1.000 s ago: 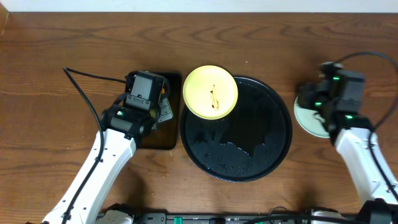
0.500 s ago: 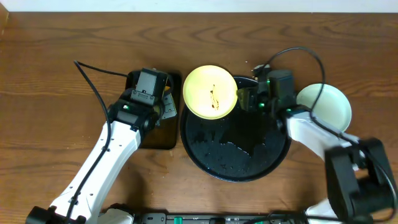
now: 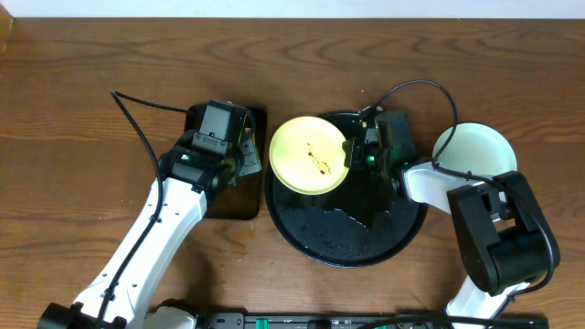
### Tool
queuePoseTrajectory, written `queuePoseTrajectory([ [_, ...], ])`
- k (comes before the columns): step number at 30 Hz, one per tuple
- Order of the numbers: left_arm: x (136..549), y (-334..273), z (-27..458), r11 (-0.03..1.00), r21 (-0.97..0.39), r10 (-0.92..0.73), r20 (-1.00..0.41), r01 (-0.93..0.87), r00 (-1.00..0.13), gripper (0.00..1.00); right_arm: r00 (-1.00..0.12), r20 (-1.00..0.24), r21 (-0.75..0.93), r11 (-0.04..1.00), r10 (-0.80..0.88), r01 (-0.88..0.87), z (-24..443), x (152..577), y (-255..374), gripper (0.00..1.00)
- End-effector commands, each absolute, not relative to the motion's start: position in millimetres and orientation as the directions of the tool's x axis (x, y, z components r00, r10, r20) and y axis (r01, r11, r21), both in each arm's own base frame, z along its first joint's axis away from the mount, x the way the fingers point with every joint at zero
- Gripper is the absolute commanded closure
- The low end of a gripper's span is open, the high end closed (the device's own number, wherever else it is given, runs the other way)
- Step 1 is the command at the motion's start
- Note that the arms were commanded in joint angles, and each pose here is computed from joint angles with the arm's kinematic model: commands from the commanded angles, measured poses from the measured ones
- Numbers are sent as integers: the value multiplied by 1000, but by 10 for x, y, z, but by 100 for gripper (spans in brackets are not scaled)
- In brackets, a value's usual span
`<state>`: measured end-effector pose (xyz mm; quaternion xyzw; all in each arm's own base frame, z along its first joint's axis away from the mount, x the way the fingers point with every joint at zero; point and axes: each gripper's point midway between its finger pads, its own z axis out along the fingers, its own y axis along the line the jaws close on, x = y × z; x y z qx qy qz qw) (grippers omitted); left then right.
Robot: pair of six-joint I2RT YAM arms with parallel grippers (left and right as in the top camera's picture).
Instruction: Clean dirty plates on tray and stack at the side
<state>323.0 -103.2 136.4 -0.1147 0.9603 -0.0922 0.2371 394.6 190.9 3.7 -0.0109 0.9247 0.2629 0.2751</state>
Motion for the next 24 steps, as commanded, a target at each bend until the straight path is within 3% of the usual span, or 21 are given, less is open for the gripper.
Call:
queuePoseTrajectory([
  [1,3216,-1107,1371,956,-258,-241,-421,-139,-875,92,-884,-455,448,886,111,-119,-60,3795,1859,99],
  [11,3101,-1677,1298,955,-296,-115,-409,13,-905,92,-926,-372,266,963,69,-34,139,3386,1418,99],
  [18,2888,-2361,932,929,-343,17,-329,137,-944,92,-970,-238,213,977,50,-2,-7,3038,1301,99],
  [24,2796,-2872,640,898,-389,80,-314,205,-946,92,-975,-219,210,978,34,-13,-20,2975,1335,99],
])
